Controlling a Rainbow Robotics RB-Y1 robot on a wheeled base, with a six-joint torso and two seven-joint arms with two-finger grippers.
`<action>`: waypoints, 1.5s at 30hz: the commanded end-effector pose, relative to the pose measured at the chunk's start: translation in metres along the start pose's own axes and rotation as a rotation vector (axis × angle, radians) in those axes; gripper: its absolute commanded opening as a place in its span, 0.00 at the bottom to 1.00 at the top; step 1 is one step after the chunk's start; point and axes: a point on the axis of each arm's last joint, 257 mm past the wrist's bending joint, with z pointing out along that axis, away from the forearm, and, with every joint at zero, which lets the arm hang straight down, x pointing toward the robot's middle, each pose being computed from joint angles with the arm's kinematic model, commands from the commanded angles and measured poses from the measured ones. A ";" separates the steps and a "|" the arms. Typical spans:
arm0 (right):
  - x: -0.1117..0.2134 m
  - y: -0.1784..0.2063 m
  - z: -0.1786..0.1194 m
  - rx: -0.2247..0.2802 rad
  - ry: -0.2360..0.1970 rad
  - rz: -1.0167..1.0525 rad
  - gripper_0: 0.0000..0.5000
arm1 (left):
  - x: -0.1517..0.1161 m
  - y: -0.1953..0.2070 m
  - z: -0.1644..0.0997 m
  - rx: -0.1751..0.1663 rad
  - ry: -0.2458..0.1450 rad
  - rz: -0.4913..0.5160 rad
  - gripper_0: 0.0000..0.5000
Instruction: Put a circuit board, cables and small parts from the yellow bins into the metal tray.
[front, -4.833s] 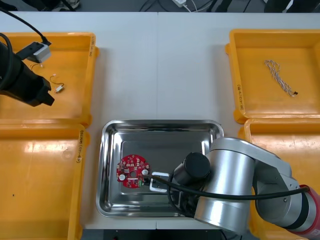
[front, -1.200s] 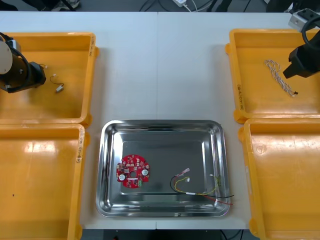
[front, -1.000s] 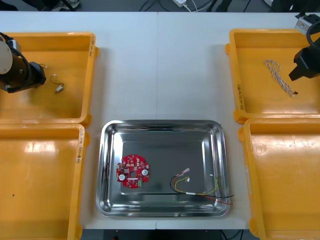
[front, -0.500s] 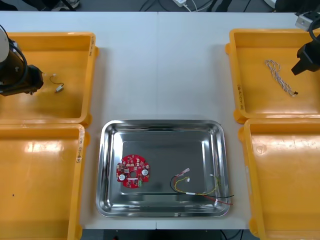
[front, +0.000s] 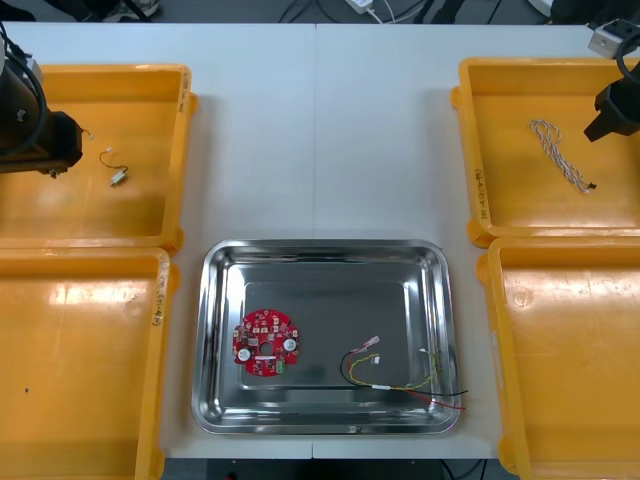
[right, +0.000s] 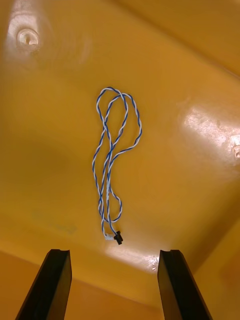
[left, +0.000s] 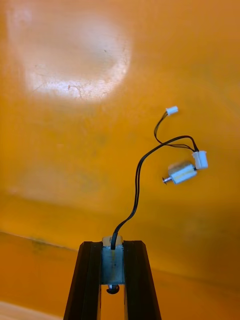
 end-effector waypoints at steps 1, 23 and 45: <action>-0.034 -0.008 -0.019 0.026 -0.085 -0.046 1.00 | -0.013 -0.023 -0.036 0.035 -0.061 0.107 0.00; -0.038 0.008 0.028 0.003 -0.078 -0.084 1.00 | 0.012 -0.135 -0.086 0.215 -0.174 0.157 0.00; -0.031 0.006 0.062 0.003 -0.094 -0.071 1.00 | 0.114 -0.240 -0.078 0.328 -0.094 0.236 0.00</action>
